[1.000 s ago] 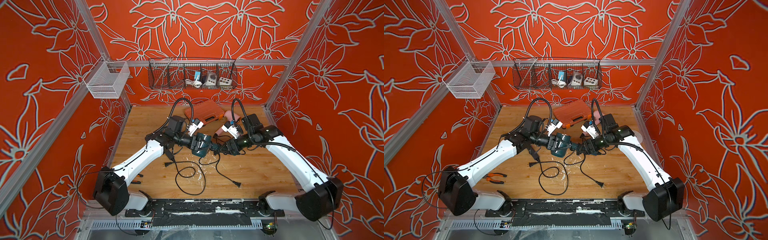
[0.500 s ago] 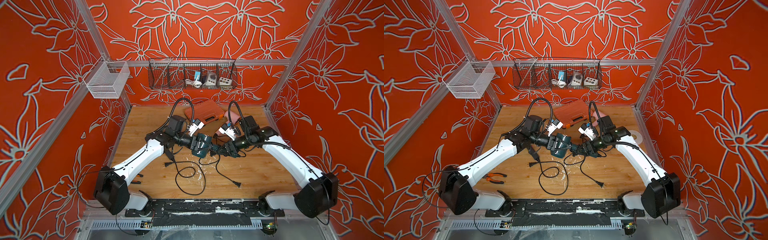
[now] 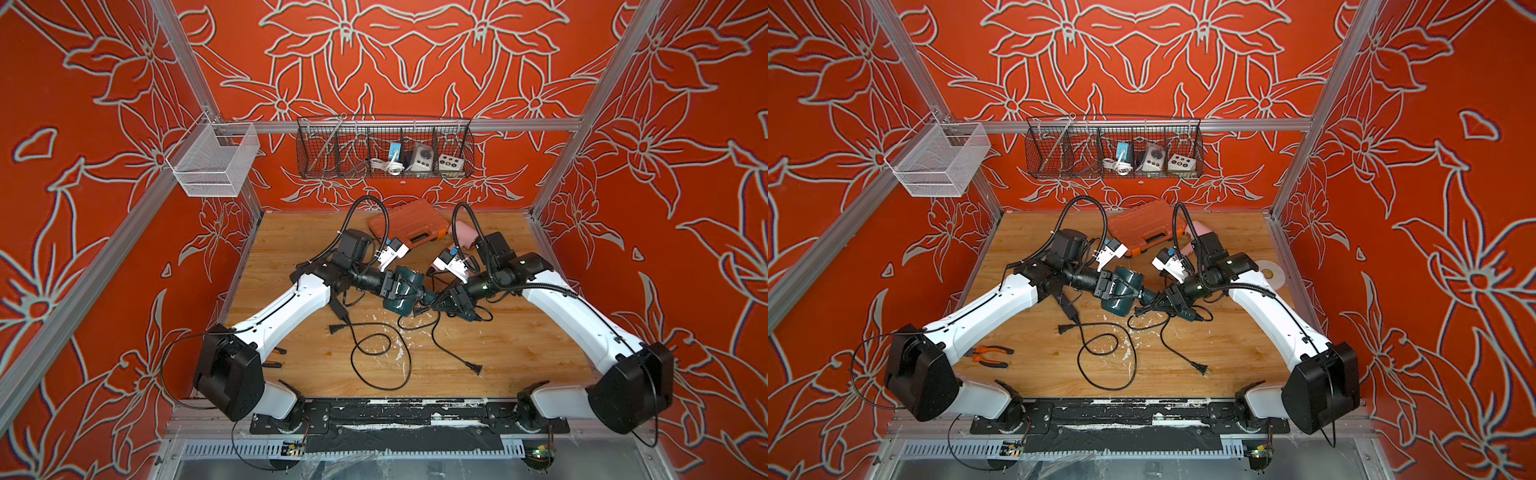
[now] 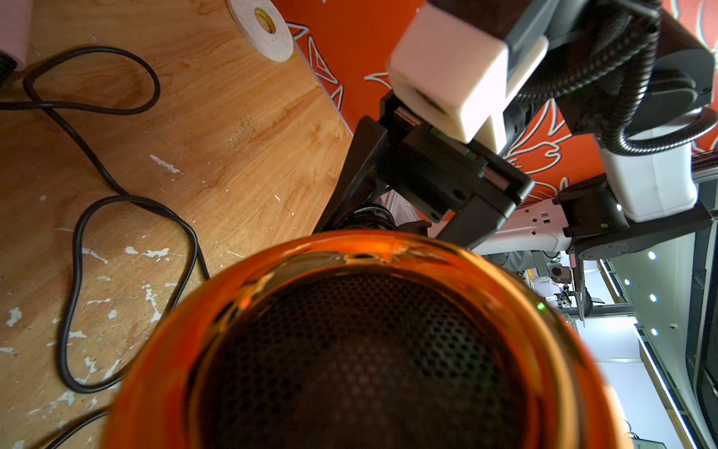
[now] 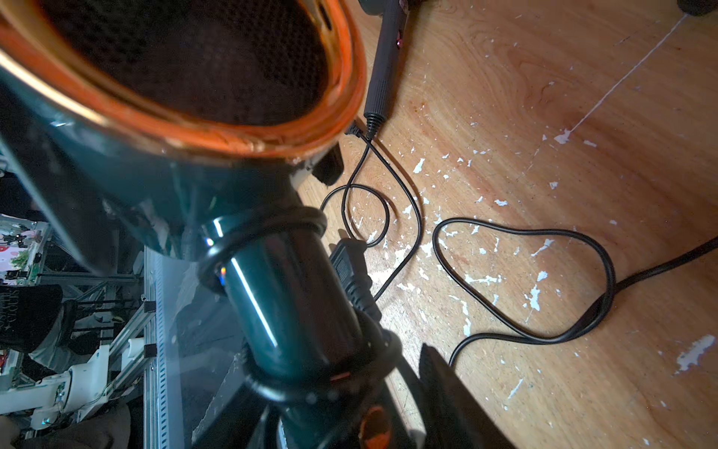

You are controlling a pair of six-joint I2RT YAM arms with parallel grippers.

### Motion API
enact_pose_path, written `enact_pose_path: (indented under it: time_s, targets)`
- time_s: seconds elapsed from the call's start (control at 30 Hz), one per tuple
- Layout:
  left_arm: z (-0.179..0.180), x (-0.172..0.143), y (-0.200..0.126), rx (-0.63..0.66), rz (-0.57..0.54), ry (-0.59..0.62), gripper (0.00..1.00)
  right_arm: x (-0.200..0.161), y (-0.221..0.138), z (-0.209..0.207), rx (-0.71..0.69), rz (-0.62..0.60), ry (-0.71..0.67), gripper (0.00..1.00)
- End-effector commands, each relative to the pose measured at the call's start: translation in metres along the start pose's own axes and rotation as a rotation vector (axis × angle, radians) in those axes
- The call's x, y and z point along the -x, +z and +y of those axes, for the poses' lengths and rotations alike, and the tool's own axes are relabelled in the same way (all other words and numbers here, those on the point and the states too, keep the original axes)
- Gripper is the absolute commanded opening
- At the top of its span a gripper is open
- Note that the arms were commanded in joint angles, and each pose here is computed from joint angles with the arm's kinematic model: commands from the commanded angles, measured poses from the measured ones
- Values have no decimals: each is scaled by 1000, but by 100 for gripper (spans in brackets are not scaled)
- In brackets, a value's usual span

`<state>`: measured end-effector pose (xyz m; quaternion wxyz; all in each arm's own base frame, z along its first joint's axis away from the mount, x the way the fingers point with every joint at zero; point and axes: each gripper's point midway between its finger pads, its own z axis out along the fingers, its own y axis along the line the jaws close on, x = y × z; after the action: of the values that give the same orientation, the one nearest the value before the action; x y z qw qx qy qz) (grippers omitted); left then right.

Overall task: Wrap the cord around the hair dryer
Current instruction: Wrap the power cord around the hair dryer, then place the hair dryer at the center of the board.

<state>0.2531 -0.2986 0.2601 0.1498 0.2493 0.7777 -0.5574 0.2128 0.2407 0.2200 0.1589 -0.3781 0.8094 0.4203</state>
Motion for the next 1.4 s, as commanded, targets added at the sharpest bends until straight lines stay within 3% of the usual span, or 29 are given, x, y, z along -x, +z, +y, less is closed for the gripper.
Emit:
enact_pose_path:
  time_s: [0.0, 0.5, 0.6, 0.73, 0.87, 1.0, 1.13, 1.23, 1.37]
  targets:
    - [-56, 38, -8, -146, -74, 245, 0, -9, 13, 4, 52, 31, 83, 55]
    - [-69, 45, -4, -216, -52, 267, 0, -8, 19, 5, 86, -1, 84, 43]
    - [-69, 46, -1, -223, -47, 269, 0, -9, 20, 4, 86, -2, 87, 32]
    - [-66, 45, 2, -221, -34, 262, 0, -12, 22, 1, 75, -1, 89, 4]
    - [-63, 46, 4, -203, -31, 254, 0, -17, 22, -5, 34, -4, 89, 0]
    - [-59, 50, 4, -173, -46, 245, 43, -19, 20, -12, -7, -21, 101, 0]
    - [-56, 53, 3, -147, -62, 247, 74, -17, 13, -16, -31, -57, 106, 0]
    - [-56, 56, 3, -137, -67, 246, 85, -17, 8, -18, -48, -72, 111, 0]
    - [-56, 59, 2, -123, -79, 248, 93, -18, 3, -24, -69, -92, 131, 0]
